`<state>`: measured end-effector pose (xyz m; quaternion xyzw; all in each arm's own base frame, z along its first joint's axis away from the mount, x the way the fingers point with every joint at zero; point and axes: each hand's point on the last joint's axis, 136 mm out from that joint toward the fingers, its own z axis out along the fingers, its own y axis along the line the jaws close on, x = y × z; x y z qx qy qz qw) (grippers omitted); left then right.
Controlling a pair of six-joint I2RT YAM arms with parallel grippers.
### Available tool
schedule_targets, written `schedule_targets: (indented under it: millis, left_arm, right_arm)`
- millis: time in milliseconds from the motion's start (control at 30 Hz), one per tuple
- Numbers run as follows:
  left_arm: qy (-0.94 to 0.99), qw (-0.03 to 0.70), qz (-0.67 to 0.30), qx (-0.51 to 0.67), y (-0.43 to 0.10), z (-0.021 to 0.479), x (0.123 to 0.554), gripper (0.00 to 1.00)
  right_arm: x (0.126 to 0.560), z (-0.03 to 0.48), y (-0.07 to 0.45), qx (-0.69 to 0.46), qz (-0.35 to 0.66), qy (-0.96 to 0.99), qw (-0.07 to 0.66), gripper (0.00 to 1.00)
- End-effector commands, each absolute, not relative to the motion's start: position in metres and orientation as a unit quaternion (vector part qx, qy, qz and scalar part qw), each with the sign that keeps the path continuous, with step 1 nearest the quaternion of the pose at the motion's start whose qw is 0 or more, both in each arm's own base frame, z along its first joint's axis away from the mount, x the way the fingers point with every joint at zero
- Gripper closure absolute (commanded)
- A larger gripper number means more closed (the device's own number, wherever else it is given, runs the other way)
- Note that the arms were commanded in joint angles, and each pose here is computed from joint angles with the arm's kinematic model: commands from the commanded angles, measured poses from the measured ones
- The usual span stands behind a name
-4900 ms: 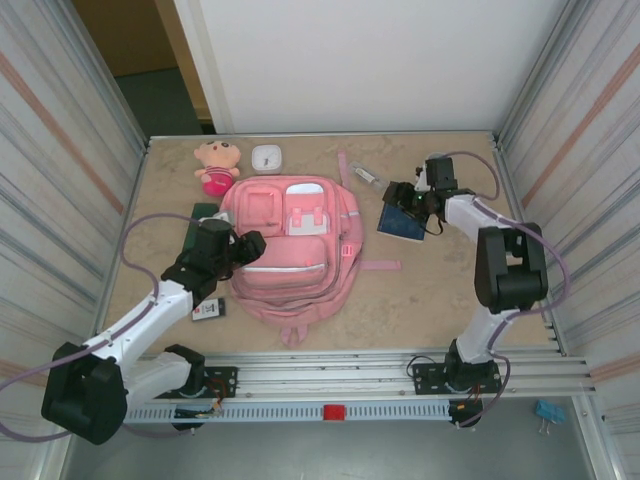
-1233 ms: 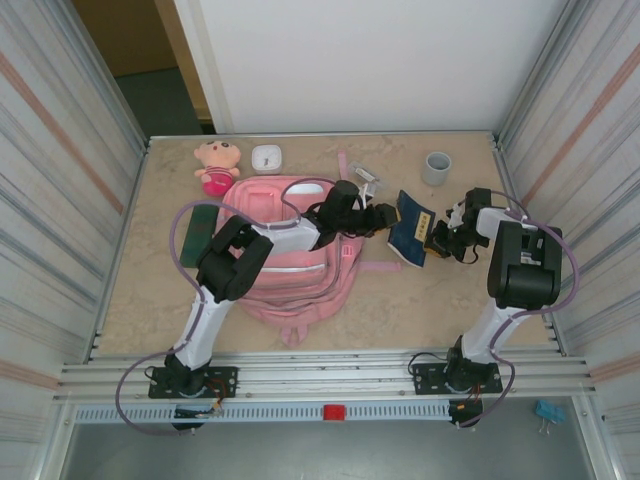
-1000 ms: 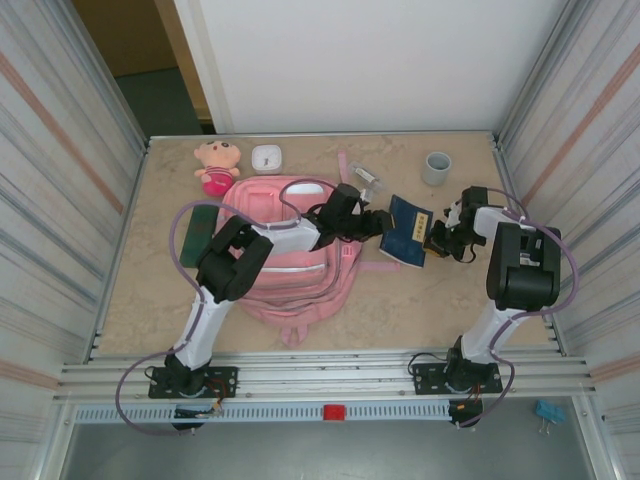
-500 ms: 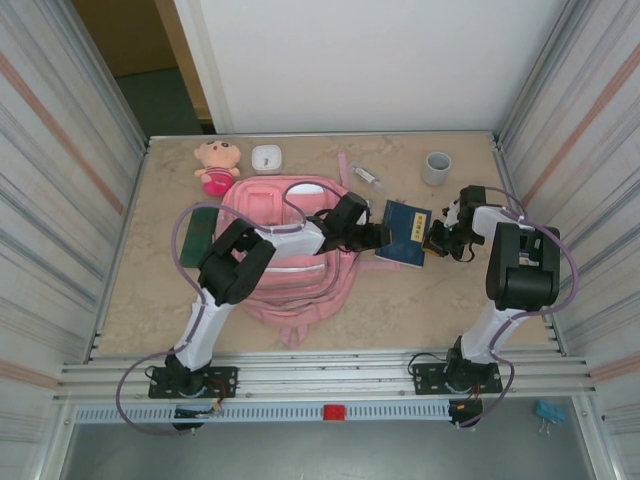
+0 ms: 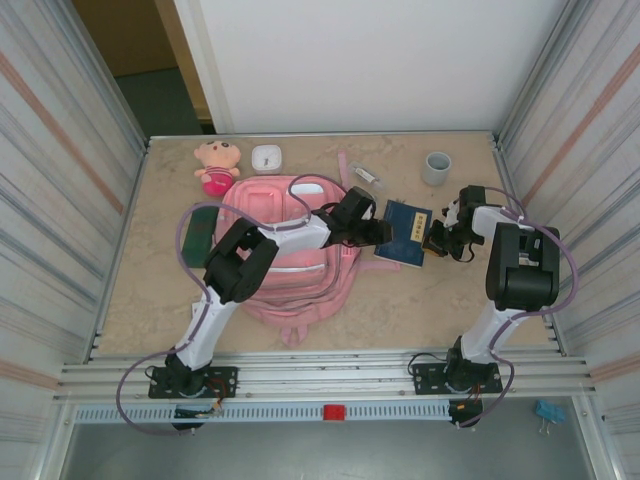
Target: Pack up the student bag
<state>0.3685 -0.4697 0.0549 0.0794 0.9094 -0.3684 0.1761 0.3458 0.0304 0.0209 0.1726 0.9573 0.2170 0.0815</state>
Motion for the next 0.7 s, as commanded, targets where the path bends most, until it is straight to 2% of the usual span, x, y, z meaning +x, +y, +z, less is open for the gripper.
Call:
schedule_targets:
  millis: [0,167,500,667]
  left_arm:
    - [0.887,0.171,-0.414,0.108,-0.495,0.079,0.36,0.54]
    - [0.898,0.191,-0.382,0.109,-0.484,0.081,0.365,0.5]
    - [0.928,0.221,-0.277,0.119,-0.454,0.059,0.374,0.49]
    - [0.929,0.204,-0.284,0.121,-0.46,0.048,0.37,0.5]
  right_arm:
    - [0.325,0.015,0.043,0.173,0.228,0.957,0.036,0.92]
    - [0.323,0.013,0.042,0.175,0.224,0.958,0.034,0.93]
    - [0.322,0.016,0.037,0.176,0.219,0.959,0.04,0.93]
    - [0.322,0.017,0.038,0.176,0.224,0.958,0.039,0.93]
